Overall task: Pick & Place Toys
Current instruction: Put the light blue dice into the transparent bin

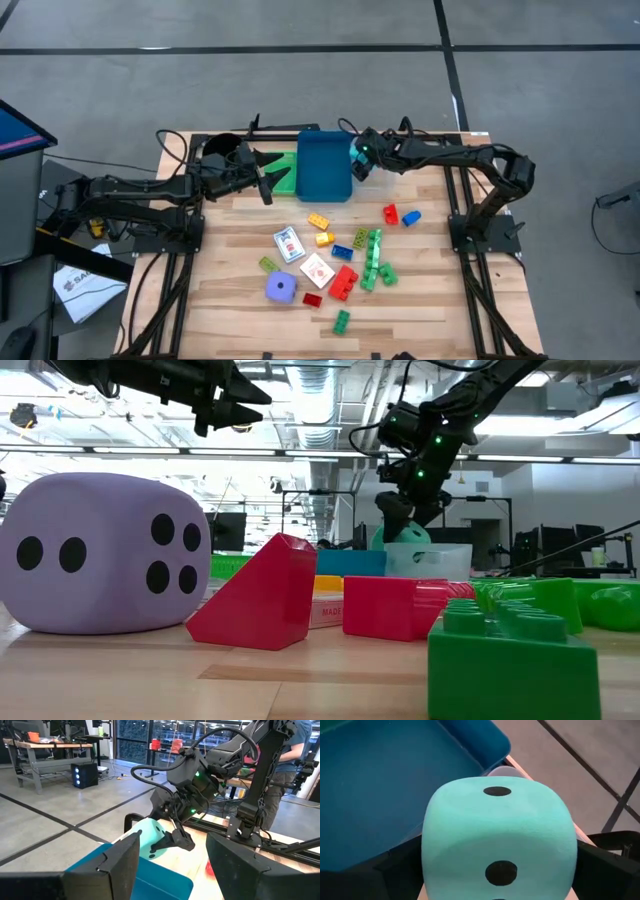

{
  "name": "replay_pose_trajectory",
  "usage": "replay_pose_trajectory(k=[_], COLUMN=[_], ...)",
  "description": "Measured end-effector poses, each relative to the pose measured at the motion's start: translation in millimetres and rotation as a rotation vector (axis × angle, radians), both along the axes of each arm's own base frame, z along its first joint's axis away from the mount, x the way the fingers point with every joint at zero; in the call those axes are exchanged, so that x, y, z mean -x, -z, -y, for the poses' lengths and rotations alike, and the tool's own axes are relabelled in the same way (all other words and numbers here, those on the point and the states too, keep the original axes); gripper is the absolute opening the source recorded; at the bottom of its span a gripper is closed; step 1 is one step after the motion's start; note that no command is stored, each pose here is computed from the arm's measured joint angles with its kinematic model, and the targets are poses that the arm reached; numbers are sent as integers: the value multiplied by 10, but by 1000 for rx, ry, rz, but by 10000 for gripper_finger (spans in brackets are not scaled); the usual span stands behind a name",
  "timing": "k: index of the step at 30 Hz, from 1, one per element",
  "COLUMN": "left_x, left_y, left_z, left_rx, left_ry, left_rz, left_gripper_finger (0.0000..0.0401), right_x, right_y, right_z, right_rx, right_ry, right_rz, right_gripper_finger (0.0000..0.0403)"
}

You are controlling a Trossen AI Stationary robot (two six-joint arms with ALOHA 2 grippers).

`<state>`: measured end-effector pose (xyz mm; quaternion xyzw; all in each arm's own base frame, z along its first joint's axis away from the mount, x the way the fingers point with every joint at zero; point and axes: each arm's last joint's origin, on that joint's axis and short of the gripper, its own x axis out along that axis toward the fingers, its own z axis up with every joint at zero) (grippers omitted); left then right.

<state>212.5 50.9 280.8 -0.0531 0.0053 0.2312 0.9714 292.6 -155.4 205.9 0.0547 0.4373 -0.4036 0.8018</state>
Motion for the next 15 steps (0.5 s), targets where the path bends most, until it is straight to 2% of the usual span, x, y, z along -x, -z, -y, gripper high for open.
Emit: replay_pose_trajectory(k=[3,8,15], left_x=[0,0,0], left_y=[0,0,0], left_z=[0,0,0], left_rx=[0,0,0], left_ry=[0,0,-1], left_rz=[0,0,0], left_gripper_finger=[223,223,223], right_x=[-16,-40,-51], right_y=[-7,-30,-56], right_z=[-24,-72,-148], right_rx=[26,139,268], right_ry=[5,23,121], right_rz=[-6,-68,-114], right_gripper_finger=[395,395,395])
